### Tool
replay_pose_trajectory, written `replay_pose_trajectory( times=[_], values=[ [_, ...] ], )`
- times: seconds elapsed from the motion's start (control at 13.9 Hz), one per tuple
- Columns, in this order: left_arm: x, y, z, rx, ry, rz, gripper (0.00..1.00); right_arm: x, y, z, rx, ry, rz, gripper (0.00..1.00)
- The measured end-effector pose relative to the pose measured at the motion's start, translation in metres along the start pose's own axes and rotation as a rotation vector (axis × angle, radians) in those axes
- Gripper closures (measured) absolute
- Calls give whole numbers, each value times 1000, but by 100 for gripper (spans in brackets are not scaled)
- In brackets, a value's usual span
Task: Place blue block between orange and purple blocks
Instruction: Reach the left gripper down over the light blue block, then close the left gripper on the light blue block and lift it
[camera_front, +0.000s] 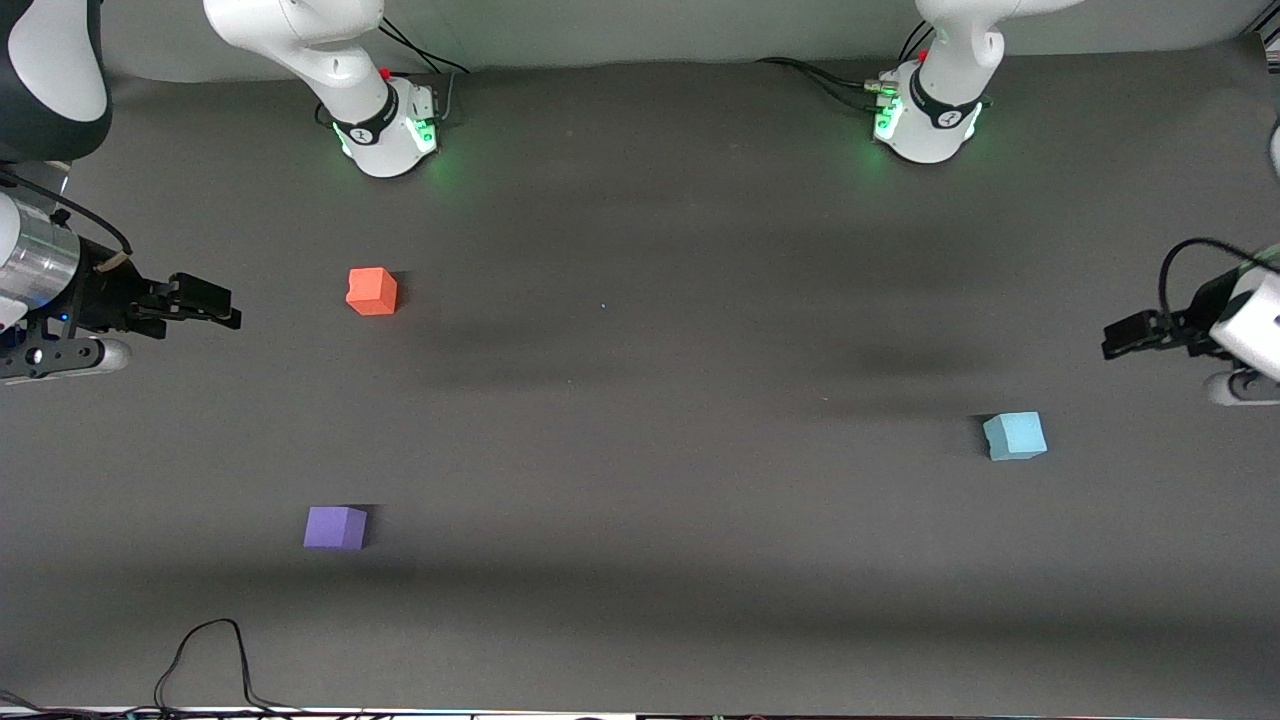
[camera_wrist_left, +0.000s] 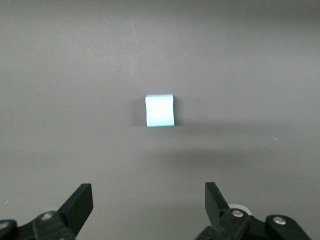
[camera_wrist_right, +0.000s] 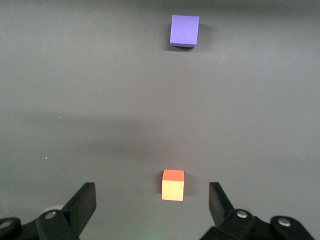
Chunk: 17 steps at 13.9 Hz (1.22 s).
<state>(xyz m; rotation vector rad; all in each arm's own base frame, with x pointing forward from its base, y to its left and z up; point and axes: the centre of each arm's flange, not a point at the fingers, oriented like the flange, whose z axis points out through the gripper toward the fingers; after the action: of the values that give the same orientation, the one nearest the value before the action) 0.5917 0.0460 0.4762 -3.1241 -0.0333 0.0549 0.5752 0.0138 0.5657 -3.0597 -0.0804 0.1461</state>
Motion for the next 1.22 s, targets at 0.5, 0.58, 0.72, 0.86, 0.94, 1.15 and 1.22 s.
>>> replay_pose_trajectory(
  times=[0.5,0.58,0.72,0.86,0.94,1.15,1.22],
  values=[
    [9,4,154,-10,-23,9,0,0,0,2,0,-3,0,0],
    [12,3,170,-12,-26,8,0,0,0,2,0,-3,0,0],
    [17,-2,196,-15,-21,-1,0,0,0,2,0,-4,0,0],
    [20,-5,217,-17,-13,-6,0,0,0,2,0,-4,0,0],
    [22,-5,228,-18,-9,-7,0,0,0,2,0,-4,0,0],
    [22,-3,260,-23,-24,-5,0,0,0,2,0,-5,0,0],
    [21,-3,267,-24,-30,-4,0,0,0,3,0,-5,1,0]
  ],
)
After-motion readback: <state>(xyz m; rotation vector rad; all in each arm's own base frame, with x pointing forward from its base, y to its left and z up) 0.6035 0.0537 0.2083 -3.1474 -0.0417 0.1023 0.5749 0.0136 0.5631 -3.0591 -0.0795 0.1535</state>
